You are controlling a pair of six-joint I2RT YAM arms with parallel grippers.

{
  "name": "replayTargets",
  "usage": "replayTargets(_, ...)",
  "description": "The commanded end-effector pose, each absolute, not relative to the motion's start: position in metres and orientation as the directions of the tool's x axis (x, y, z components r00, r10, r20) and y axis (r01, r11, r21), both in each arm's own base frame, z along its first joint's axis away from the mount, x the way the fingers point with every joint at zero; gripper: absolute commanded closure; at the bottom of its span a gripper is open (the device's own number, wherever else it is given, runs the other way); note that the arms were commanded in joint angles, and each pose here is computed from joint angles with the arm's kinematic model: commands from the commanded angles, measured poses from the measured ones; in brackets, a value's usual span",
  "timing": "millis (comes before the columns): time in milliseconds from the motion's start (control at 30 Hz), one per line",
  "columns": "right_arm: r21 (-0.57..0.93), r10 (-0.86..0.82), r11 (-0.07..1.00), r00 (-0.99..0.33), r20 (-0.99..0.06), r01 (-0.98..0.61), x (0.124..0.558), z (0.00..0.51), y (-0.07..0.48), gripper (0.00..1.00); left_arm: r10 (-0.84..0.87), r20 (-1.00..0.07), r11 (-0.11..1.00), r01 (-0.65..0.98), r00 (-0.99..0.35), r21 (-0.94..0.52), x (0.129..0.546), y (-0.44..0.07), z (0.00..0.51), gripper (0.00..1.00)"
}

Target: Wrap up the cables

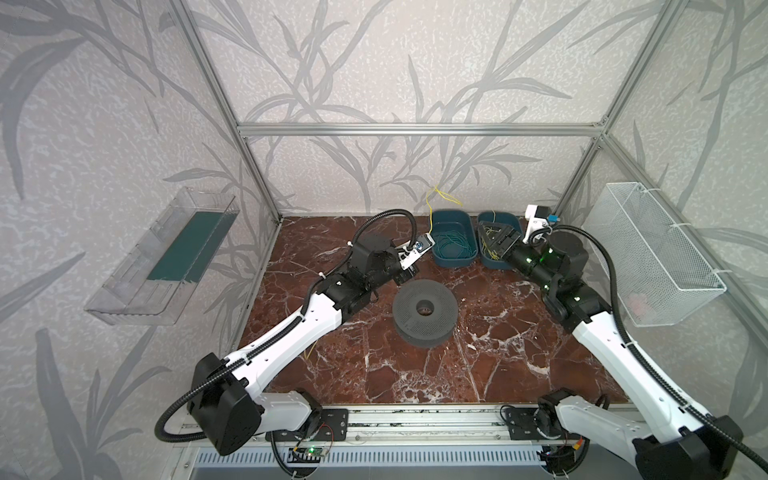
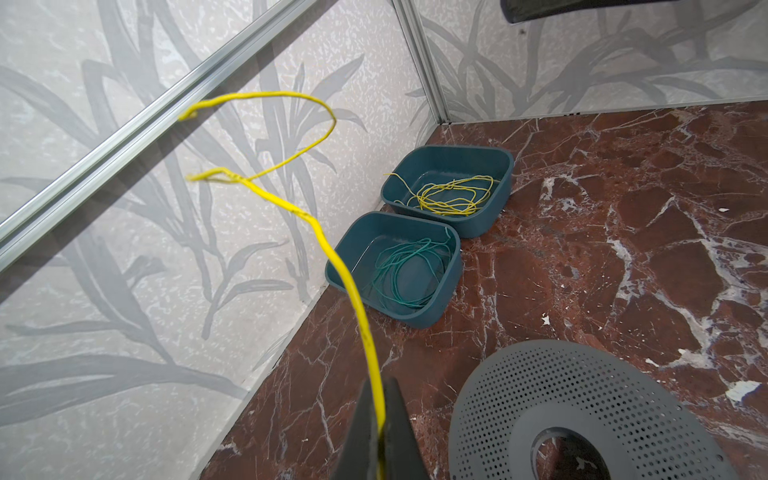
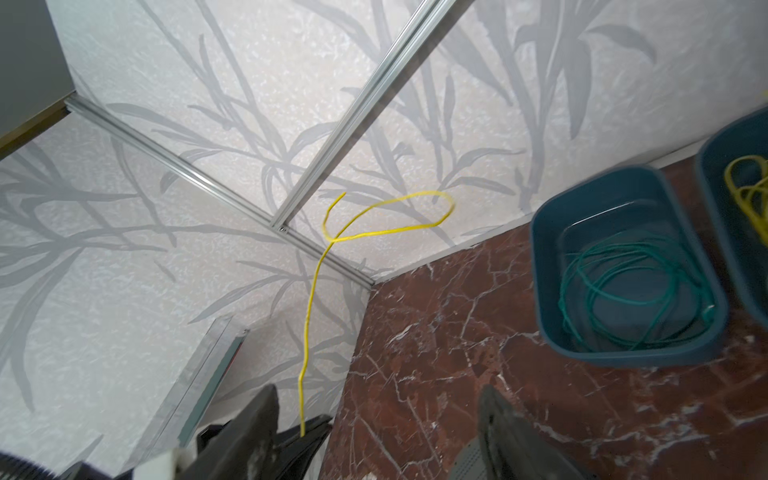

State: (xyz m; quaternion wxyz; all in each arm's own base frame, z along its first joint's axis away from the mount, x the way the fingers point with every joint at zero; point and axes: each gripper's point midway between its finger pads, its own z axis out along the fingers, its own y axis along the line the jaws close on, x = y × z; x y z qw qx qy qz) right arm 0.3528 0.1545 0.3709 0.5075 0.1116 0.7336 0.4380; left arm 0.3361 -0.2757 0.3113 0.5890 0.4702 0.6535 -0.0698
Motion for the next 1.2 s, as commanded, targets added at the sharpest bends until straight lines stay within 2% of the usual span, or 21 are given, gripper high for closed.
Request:
replayTargets(0, 0.593, 0.43, 0.712, -0.434, -0.792, -0.375, 0.361, 0.39, 0.154, 0.26, 0.534, -0.828, 0.499, 0.726, 0.171, 0.473, 0.318, -0.275, 0.319, 1.0)
replayTargets(100, 0.481, 0.276, 0.732, -0.436, -0.857, -0.483, 0.361, 0.401, 0.171, 0.32, 0.552, -0.82, 0.48, 0.748, 0.149, 0.459, 0.311, -0.273, 0.316, 1.0)
replayTargets(233, 0.253, 0.06, 0.792, -0.341, -0.938, -0.556, 0.356, 0.409, 0.194, 0.4, 0.568, -0.812, 0.471, 0.758, 0.132, 0.452, 0.305, -0.27, 0.31, 1.0)
replayTargets(333, 0.09, -0.103, 0.798, -0.281, -0.954, -0.596, 0.354, 0.408, 0.215, 0.45, 0.567, -0.814, 0.472, 0.759, 0.129, 0.449, 0.303, -0.269, 0.31, 1.0)
replayTargets(433, -0.093, -0.265, 0.793, -0.203, -0.943, -0.603, 0.354, 0.401, 0.24, 0.45, 0.565, -0.815, 0.47, 0.76, 0.131, 0.448, 0.301, -0.269, 0.312, 1.0)
replayTargets(500, -0.156, -0.324, 0.798, -0.196, -0.926, -0.582, 0.361, 0.396, 0.248, 0.45, 0.567, -0.814, 0.466, 0.764, 0.13, 0.446, 0.299, -0.27, 0.311, 1.0)
replayTargets(633, -0.21, -0.372, 0.81, -0.203, -0.906, -0.548, 0.38, 0.387, 0.255, 0.47, 0.57, -0.811, 0.459, 0.767, 0.133, 0.449, 0.297, -0.27, 0.312, 1.0)
replayTargets(900, -0.284, -0.419, 0.833, -0.207, -0.884, -0.475, 0.412, 0.372, 0.257, 0.56, 0.574, -0.808, 0.449, 0.772, 0.137, 0.45, 0.291, -0.269, 0.312, 1.0)
replayTargets(1167, -0.307, -0.435, 0.852, -0.247, -0.866, -0.424, 0.429, 0.361, 0.249, 0.93, 0.586, -0.799, 0.449, 0.767, 0.135, 0.458, 0.289, -0.265, 0.31, 1.0)
